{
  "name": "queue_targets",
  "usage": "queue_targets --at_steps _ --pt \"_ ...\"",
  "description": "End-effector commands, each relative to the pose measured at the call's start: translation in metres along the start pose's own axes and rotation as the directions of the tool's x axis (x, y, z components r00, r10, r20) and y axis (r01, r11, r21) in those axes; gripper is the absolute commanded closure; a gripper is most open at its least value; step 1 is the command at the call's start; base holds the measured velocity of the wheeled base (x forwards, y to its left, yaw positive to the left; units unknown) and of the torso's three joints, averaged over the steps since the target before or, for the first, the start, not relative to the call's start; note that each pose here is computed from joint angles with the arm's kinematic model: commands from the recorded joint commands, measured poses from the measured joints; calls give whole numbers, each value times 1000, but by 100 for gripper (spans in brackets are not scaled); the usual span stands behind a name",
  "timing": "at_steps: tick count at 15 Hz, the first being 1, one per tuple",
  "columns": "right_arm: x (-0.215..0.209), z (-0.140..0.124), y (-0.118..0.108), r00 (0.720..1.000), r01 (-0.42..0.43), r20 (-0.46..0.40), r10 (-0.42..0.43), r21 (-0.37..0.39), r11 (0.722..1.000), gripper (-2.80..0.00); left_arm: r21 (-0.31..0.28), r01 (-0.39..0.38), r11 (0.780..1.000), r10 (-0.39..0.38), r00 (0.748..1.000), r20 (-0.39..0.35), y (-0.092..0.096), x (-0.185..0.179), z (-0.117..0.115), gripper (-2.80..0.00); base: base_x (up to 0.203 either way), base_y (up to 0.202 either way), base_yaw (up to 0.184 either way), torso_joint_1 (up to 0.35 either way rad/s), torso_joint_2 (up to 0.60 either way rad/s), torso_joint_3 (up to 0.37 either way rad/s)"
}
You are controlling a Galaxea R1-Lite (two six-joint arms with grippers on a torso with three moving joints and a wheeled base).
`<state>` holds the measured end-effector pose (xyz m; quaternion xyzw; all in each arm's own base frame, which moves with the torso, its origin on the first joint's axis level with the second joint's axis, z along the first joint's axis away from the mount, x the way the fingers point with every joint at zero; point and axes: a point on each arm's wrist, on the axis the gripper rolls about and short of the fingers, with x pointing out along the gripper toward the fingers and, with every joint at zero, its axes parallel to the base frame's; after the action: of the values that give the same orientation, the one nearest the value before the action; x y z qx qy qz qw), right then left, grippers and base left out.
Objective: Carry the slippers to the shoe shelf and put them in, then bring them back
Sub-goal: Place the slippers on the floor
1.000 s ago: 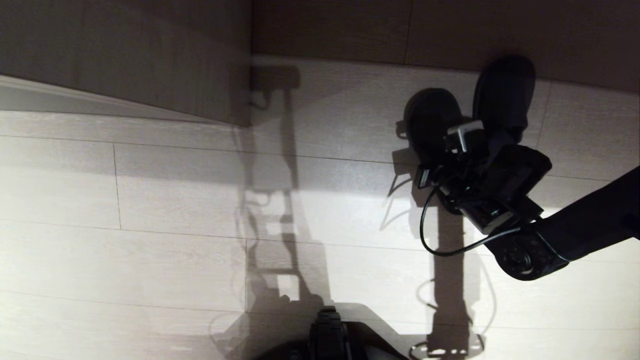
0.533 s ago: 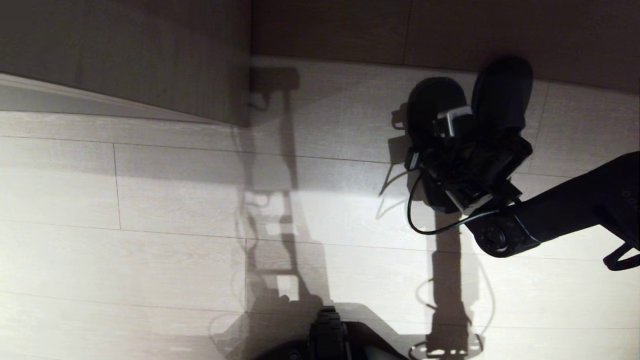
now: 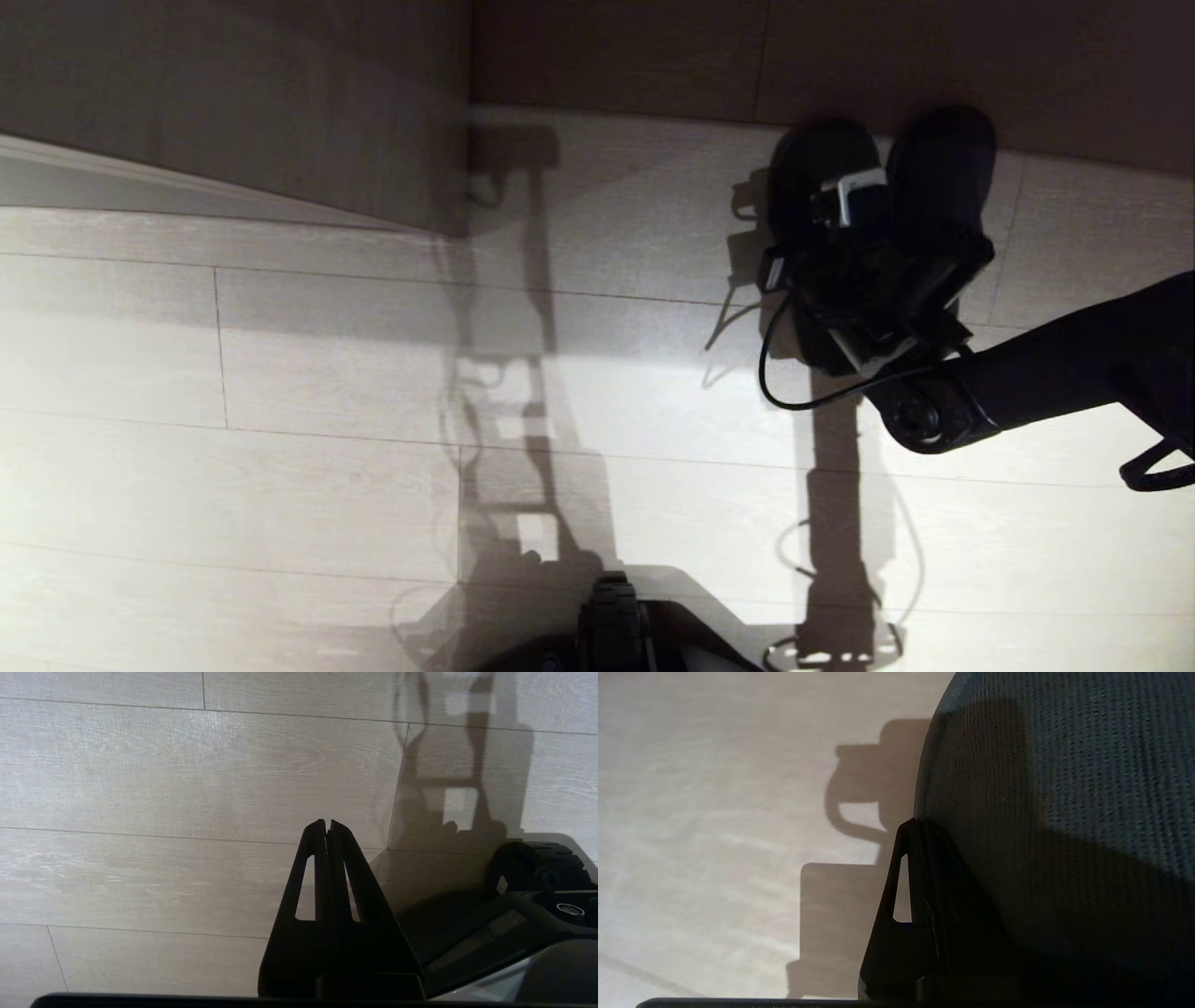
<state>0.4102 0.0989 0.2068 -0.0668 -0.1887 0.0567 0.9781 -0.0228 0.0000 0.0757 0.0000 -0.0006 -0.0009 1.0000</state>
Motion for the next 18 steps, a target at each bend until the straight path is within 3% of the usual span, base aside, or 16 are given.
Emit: queue_targets --at_steps 1,7,11,18 --pt "-2 11 -8 1000 19 25 -19 -2 1000 0 -2 0 1000 0 1000 0 0 0 0 0 0 0 0 0 0 0" --pt "-5 17 -8 999 10 43 -11 15 1000 0 0 0 1000 0 1000 0 0 0 0 0 0 0 0 0 0 0" --pt "-6 30 -6 998 8 67 -15 102 995 0 0 0 1000 0 1000 0 0 0 0 0 0 0 0 0 0 0" --pt "-32 59 -15 997 27 75 -35 106 994 0 0 0 1000 0 1000 2 0 0 0 0 0 0 0 0 0 0"
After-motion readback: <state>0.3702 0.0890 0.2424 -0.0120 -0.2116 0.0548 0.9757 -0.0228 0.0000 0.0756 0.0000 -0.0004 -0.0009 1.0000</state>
